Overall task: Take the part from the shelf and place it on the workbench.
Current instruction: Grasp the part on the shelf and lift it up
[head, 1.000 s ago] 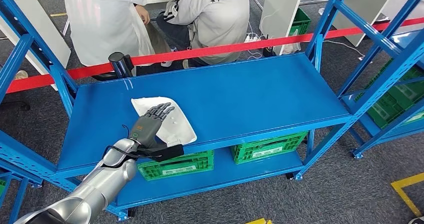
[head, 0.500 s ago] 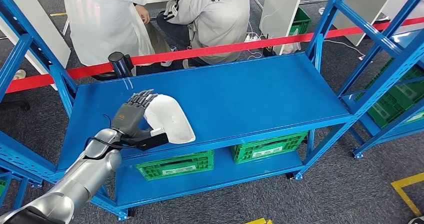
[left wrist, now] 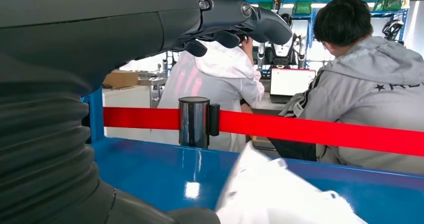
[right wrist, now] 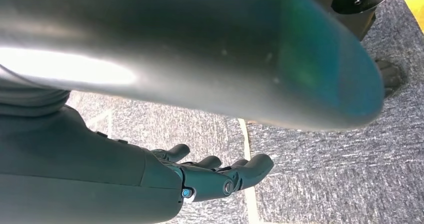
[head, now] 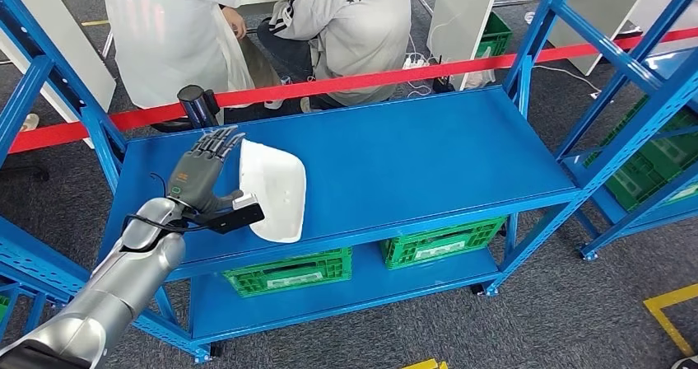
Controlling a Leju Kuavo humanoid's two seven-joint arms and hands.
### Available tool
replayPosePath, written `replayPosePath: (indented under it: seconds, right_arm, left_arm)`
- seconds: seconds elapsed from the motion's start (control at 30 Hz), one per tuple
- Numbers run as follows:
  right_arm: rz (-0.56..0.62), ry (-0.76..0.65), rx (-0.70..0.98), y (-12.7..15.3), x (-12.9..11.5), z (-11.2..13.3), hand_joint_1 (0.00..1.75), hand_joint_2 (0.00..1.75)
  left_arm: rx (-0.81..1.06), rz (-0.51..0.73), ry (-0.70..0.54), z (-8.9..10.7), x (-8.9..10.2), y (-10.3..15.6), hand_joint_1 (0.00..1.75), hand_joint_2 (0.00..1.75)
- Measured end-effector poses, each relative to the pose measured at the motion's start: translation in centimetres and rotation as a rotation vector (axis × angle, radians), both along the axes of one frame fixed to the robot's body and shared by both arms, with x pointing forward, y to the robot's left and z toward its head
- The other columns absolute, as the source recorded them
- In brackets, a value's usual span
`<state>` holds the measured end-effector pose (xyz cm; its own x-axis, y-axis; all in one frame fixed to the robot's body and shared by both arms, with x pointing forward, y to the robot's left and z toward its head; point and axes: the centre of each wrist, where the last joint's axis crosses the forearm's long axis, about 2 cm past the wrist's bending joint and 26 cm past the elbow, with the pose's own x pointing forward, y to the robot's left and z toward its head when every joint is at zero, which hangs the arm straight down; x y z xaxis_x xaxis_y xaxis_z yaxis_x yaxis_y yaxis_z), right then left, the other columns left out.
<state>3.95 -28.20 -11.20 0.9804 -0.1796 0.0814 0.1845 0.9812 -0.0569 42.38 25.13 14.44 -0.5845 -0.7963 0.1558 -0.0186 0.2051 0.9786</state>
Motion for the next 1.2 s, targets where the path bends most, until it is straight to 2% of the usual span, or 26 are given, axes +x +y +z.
replayPosePath:
  seconds: [0.7,1.2]
  right_arm:
    - [-0.016,0.013,0.0,0.0,-0.1,0.0,0.0,0.0]
    - [-0.014,0.011,0.0,0.0,-0.1,0.0,0.0,0.0]
  left_arm:
    - [-0.121,-0.023,-0.124,2.6,0.2,-1.2,0.0,1.75]
    - [-0.27,-0.052,-0.084,3.4,0.5,-1.1,0.0,1.75]
